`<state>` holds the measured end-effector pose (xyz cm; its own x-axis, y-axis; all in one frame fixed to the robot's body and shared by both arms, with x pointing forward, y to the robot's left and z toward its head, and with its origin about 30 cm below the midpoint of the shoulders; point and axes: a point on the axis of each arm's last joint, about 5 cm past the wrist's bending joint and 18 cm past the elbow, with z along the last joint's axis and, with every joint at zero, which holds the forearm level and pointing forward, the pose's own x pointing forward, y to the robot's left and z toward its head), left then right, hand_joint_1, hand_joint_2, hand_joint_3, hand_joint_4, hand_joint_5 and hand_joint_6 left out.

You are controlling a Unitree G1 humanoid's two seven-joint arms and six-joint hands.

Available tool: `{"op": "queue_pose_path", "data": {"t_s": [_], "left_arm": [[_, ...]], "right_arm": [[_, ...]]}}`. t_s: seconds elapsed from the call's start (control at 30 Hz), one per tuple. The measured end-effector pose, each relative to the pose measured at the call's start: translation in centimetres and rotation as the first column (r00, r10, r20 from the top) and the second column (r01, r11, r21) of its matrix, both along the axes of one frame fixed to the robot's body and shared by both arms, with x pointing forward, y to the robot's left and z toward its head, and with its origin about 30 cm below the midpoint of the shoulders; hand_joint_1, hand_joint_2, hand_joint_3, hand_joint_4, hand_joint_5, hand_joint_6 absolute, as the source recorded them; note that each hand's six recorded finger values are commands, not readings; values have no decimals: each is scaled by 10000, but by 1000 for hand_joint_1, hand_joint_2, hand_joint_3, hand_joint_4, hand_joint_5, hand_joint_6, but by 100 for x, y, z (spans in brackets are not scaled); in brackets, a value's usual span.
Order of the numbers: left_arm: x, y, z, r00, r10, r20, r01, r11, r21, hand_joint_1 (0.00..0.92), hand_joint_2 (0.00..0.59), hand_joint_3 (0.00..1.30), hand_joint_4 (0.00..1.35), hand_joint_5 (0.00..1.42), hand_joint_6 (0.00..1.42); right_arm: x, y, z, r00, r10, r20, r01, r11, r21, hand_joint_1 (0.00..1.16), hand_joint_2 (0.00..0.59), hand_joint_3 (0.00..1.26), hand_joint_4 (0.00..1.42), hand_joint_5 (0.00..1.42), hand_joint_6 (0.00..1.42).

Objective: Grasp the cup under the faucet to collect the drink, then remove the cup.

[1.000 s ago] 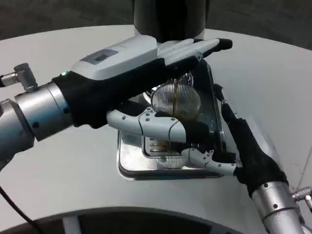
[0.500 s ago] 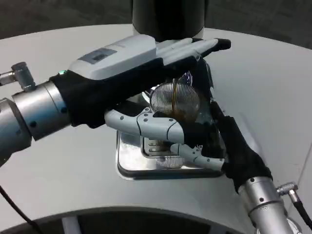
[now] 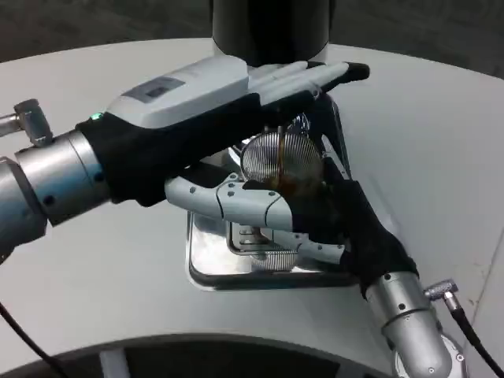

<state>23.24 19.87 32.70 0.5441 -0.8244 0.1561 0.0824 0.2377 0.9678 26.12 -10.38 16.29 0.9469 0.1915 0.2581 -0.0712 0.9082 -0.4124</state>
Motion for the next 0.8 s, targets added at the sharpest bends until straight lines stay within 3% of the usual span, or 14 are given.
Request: {"op": "queue_pose_path", "data": {"t_s": [0.7,0.8], "left_arm": [[-10,45,-4,9999,153,-35,-154,9998,-83,0,112,0,0,0,0],[-21,101,-47,9996,259,-77,-264,9970,-726,0,128,0,0,0,0]], "right_arm": [[134,165,-25,9996,-190,200,182,9990,404,812,163,0,0,0,0],[143,185,-26,9995,-186,240,176,9989,439,814,166,0,0,0,0]]}}
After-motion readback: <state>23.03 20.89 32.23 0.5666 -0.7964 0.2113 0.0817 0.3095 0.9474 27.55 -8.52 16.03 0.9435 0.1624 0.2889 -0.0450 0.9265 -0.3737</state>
